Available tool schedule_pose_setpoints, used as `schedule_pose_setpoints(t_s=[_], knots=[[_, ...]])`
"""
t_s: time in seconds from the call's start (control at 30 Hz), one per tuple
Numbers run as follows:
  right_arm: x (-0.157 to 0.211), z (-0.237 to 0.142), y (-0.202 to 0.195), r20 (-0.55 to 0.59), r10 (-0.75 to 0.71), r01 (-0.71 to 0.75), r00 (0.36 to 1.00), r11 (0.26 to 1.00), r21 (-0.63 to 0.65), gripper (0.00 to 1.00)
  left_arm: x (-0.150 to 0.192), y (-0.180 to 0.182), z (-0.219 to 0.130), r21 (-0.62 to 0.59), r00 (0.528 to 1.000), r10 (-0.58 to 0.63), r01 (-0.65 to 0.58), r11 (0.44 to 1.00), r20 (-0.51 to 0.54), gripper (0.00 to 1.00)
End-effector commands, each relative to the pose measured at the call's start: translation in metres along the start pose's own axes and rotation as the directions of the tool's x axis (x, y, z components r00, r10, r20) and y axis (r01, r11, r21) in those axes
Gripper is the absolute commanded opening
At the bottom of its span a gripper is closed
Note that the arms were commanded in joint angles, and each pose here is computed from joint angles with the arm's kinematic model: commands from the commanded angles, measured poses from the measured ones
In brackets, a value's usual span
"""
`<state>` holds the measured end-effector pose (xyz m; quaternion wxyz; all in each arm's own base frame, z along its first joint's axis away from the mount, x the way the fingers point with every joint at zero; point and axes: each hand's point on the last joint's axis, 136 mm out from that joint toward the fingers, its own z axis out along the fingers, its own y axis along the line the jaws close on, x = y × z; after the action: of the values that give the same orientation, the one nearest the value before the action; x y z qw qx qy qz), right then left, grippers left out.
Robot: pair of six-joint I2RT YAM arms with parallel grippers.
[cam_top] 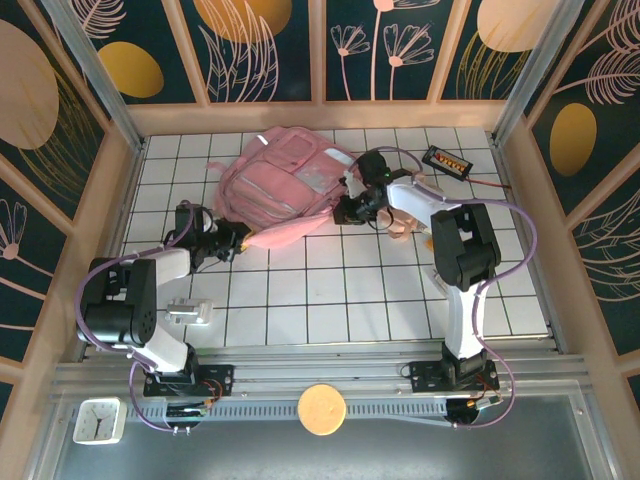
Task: Pack the student bag
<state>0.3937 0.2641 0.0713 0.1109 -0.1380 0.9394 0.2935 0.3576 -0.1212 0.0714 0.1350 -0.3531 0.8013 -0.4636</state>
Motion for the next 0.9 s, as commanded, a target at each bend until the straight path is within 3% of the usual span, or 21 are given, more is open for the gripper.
schedule_pose_setpoints(t_s=[0.0, 0.03, 0.13, 0.17, 0.2, 0.23, 0.37, 0.5, 0.6, 0.73, 0.87], knots=[[-0.025, -0.03, -0.037, 0.102, 0.065, -0.072, 0.993, 0.995, 0.071, 0.42, -0.007, -0.012, -0.017, 0.032, 0.997, 0.062, -0.063, 0.998, 0.039, 0.89], [-0.024, -0.033, -0.031, 0.11, 0.061, -0.067, 0.992, 0.996, 0.052, 0.5, -0.005, -0.013, -0.021, 0.024, 0.996, 0.083, -0.084, 0.996, 0.037, 0.99], [-0.017, -0.049, -0.011, 0.139, 0.053, -0.056, 0.989, 0.998, 0.015, 0.71, 0.005, -0.011, -0.036, -0.031, 0.99, 0.134, -0.133, 0.991, 0.037, 0.99], [-0.015, -0.054, -0.008, 0.149, 0.056, -0.058, 0.987, 0.998, 0.013, 0.79, 0.009, -0.01, -0.04, -0.047, 0.989, 0.146, -0.145, 0.988, 0.027, 0.99], [-0.013, -0.06, -0.003, 0.167, 0.057, -0.06, 0.984, 0.998, 0.012, 0.94, 0.014, -0.007, -0.043, -0.074, 0.987, 0.162, -0.16, 0.984, 0.013, 0.99], [-0.013, -0.066, 0.004, 0.191, 0.05, -0.052, 0.98, 0.999, 0.006, 0.99, 0.018, -0.005, -0.047, -0.094, 0.984, 0.178, -0.177, 0.98, 0.008, 0.99], [-0.021, -0.079, 0.031, 0.261, -0.029, 0.026, 0.965, 1.0, 0.017, 0.99, 0.024, -0.009, -0.056, -0.122, 0.974, 0.227, -0.223, 0.967, 0.02, 0.99], [-0.038, -0.073, 0.053, 0.288, -0.16, 0.152, 0.944, 0.987, 0.049, 0.98, 0.01, -0.044, -0.059, -0.108, 0.945, 0.324, -0.318, 0.942, 0.041, 0.99], [-0.054, -0.067, 0.064, 0.312, -0.199, 0.205, 0.929, 0.979, 0.012, 0.88, -0.006, -0.066, -0.056, -0.16, 0.913, 0.407, -0.397, 0.904, 0.03, 0.99], [-0.066, -0.056, 0.063, 0.329, -0.32, 0.318, 0.889, 0.946, 0.06, 0.76, -0.019, -0.074, -0.045, -0.191, 0.922, 0.386, -0.38, 0.905, -0.001, 0.99], [-0.067, -0.033, 0.039, 0.22, -0.409, 0.388, 0.886, 0.912, 0.132, 0.7, -0.026, -0.073, -0.033, -0.205, 0.932, 0.36, -0.359, 0.911, -0.033, 0.99]])
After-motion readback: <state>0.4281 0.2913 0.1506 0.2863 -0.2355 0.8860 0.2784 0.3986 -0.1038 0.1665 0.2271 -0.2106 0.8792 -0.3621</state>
